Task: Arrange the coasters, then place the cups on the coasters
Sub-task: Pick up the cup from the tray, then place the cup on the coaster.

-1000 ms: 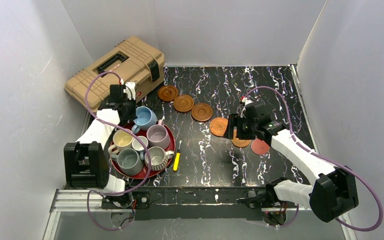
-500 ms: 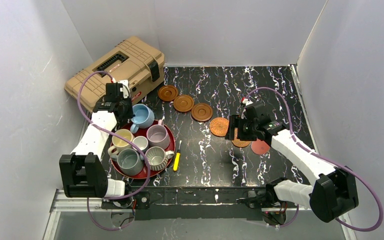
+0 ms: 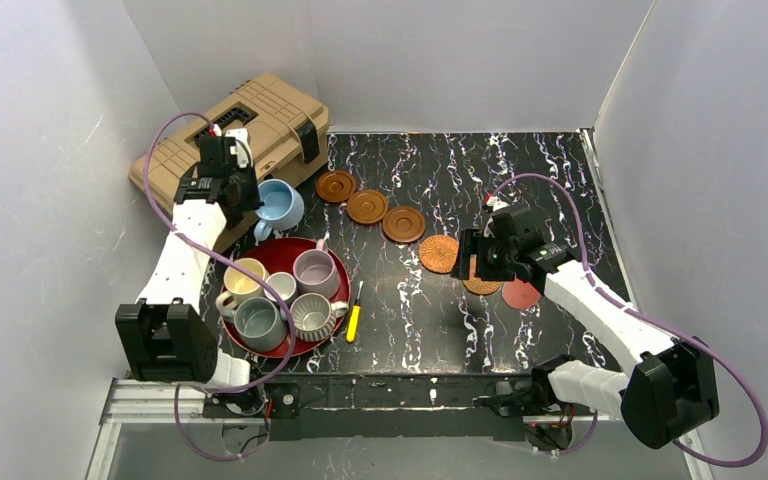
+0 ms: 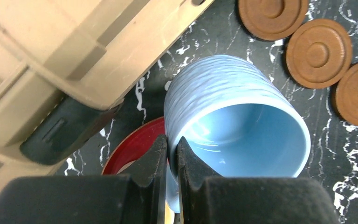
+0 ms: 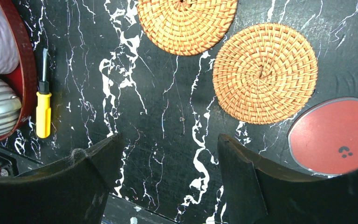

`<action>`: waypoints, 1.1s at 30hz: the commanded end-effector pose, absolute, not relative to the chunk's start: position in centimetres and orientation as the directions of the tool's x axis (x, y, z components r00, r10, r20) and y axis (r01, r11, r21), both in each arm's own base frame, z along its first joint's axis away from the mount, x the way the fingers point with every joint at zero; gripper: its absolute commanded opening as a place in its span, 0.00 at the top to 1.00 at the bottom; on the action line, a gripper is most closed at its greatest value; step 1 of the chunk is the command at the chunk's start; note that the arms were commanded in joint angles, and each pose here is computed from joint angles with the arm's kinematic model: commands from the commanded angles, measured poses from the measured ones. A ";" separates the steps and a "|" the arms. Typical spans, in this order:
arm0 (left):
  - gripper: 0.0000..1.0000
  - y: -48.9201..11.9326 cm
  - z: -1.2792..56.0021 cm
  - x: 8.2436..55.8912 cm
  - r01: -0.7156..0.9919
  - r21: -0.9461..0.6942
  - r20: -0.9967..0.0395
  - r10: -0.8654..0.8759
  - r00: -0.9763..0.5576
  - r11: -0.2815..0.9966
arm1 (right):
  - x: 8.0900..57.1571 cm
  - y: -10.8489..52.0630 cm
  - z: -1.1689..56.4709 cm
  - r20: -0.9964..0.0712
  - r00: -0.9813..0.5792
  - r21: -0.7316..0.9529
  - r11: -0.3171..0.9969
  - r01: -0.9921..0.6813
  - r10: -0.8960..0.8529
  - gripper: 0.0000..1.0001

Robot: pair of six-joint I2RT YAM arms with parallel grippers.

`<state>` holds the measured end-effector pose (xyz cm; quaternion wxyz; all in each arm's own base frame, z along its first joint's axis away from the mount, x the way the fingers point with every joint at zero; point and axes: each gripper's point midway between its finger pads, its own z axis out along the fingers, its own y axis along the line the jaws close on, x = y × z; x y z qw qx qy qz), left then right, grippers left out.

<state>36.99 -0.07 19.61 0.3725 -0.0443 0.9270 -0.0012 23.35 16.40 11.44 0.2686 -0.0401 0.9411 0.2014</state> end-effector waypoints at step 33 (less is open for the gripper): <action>1.00 -9.0 21.4 48.5 -0.252 -0.130 -0.667 -0.273 -0.694 0.959 | 24.1 16.6 13.9 -0.613 -0.790 0.329 0.903 -0.277 -0.019 0.17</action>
